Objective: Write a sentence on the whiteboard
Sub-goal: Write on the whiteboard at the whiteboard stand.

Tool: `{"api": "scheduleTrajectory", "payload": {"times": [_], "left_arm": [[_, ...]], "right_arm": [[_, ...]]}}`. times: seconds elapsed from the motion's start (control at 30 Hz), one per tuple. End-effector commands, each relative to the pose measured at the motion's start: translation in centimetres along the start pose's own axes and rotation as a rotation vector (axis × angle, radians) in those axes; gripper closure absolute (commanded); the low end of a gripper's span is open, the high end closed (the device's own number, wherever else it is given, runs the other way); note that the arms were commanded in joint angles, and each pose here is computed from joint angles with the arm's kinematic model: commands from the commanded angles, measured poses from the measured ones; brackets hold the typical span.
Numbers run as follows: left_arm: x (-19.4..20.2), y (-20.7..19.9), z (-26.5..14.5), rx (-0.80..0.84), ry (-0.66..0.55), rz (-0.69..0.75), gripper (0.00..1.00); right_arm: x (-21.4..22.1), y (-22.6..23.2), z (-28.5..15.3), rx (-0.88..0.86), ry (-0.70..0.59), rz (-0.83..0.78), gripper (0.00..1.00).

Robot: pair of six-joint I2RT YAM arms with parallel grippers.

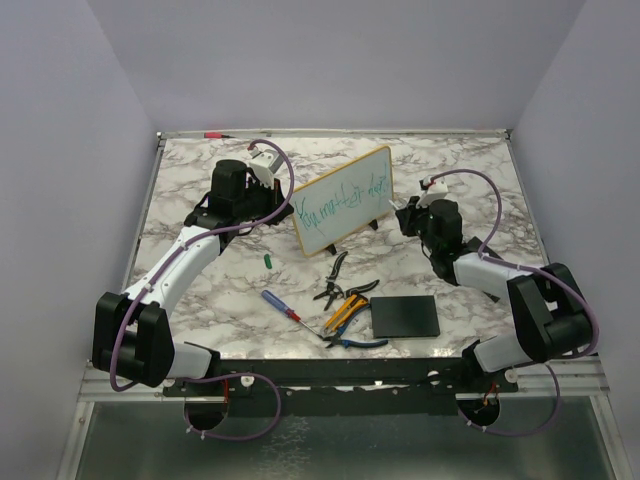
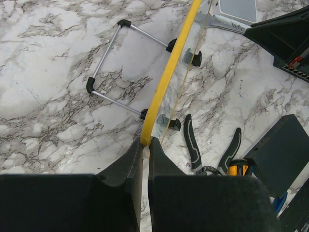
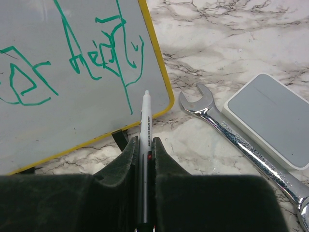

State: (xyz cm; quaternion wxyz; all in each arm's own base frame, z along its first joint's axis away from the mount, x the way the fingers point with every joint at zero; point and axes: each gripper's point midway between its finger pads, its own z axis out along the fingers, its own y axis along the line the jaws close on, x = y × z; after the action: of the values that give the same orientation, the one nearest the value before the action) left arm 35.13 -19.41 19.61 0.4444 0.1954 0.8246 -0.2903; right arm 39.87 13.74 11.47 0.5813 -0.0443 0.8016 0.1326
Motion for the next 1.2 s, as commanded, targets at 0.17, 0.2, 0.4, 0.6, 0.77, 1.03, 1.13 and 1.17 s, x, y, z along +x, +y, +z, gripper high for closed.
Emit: {"api": "scheduleTrajectory", "payload": {"times": [0.17, 0.2, 0.4, 0.6, 0.77, 1.03, 1.13, 1.17], "left_arm": [[-0.9, 0.0, -0.5, -0.02, -0.034, 0.044, 0.99], [-0.9, 0.0, -0.5, -0.02, -0.034, 0.044, 0.99], [-0.9, 0.0, -0.5, -0.019, -0.033, 0.044, 0.99], [-0.8, 0.1, -0.5, -0.019, -0.032, 0.044, 0.99], [-0.8, 0.0, -0.5, -0.016, -0.031, 0.046, 0.99], [-0.7, 0.1, -0.5, -0.021, -0.028, 0.045, 0.99], [-0.9, 0.2, -0.6, -0.029, -0.034, 0.045, 0.99], [-0.9, 0.2, -0.6, -0.032, -0.034, 0.044, 0.99]], "right_arm": [[-1.0, -0.4, 0.9, 0.008, -0.033, 0.013, 0.99], [-1.1, -0.4, 1.0, 0.007, -0.034, 0.013, 0.99], [-1.3, -0.4, 1.4, 0.004, -0.04, 0.014, 0.99], [-1.3, -0.4, 1.7, 0.0, -0.038, 0.014, 0.99], [-1.3, -0.3, 2.0, -0.007, -0.04, 0.015, 0.99], [-1.4, -0.3, 1.9, -0.006, -0.046, 0.009, 0.99], [-2.0, -1.0, 1.0, 0.032, -0.064, 0.01, 0.99], [-2.3, -1.4, 0.5, 0.057, -0.071, 0.01, 0.99]]}}
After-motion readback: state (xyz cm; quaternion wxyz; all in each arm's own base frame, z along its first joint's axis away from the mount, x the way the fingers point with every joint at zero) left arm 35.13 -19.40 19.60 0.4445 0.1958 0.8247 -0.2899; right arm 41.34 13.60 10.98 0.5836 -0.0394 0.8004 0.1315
